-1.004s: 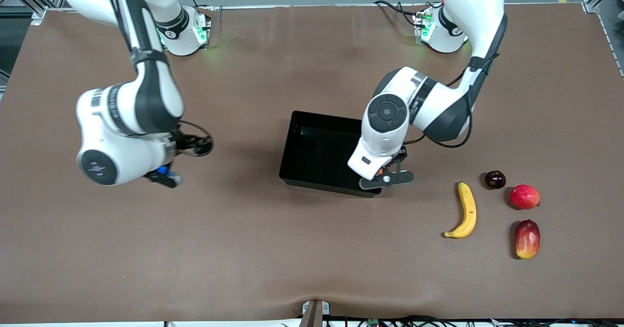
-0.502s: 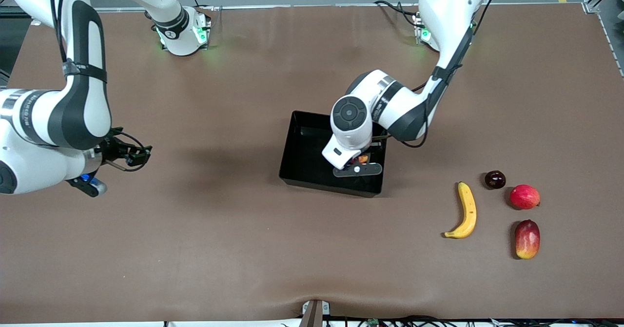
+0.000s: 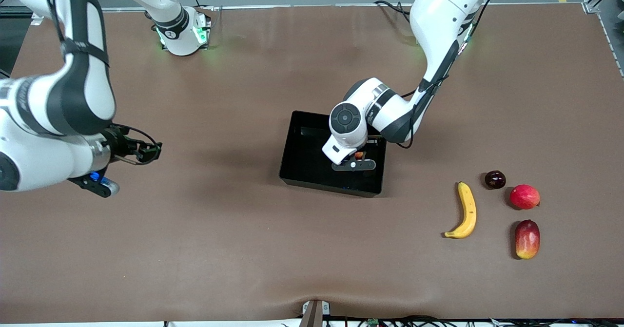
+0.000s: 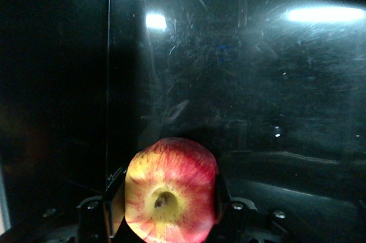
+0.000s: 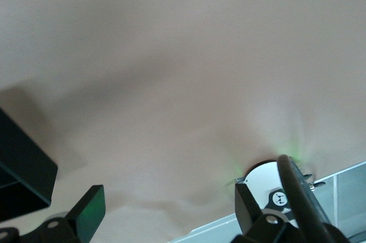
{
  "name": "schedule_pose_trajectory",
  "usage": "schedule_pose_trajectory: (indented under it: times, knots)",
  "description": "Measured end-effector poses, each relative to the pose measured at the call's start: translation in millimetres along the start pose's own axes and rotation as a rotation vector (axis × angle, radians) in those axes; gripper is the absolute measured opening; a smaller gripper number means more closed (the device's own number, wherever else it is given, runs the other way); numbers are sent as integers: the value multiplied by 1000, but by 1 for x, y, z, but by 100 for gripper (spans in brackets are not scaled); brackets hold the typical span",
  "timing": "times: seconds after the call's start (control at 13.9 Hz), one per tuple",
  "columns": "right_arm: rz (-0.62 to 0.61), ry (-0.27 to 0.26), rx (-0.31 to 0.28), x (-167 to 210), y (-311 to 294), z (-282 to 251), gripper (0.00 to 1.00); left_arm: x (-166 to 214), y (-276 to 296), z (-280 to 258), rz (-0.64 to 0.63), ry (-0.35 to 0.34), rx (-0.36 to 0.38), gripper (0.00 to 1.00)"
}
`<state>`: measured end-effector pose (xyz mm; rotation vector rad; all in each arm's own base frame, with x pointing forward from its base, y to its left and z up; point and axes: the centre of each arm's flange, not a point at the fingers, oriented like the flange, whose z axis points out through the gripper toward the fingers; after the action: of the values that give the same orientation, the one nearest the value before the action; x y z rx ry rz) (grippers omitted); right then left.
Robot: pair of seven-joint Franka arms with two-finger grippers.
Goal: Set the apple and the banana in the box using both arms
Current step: 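Release the apple into the box while the right gripper withdraws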
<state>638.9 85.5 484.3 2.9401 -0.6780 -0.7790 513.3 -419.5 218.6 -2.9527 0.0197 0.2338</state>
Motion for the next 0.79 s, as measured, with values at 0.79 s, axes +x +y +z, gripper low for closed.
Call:
schedule_pose_trajectory:
  times: [0.79]
  knots:
    - [-374, 233, 7, -91, 74, -100, 100, 21, -62, -119, -83, 100, -49, 100]
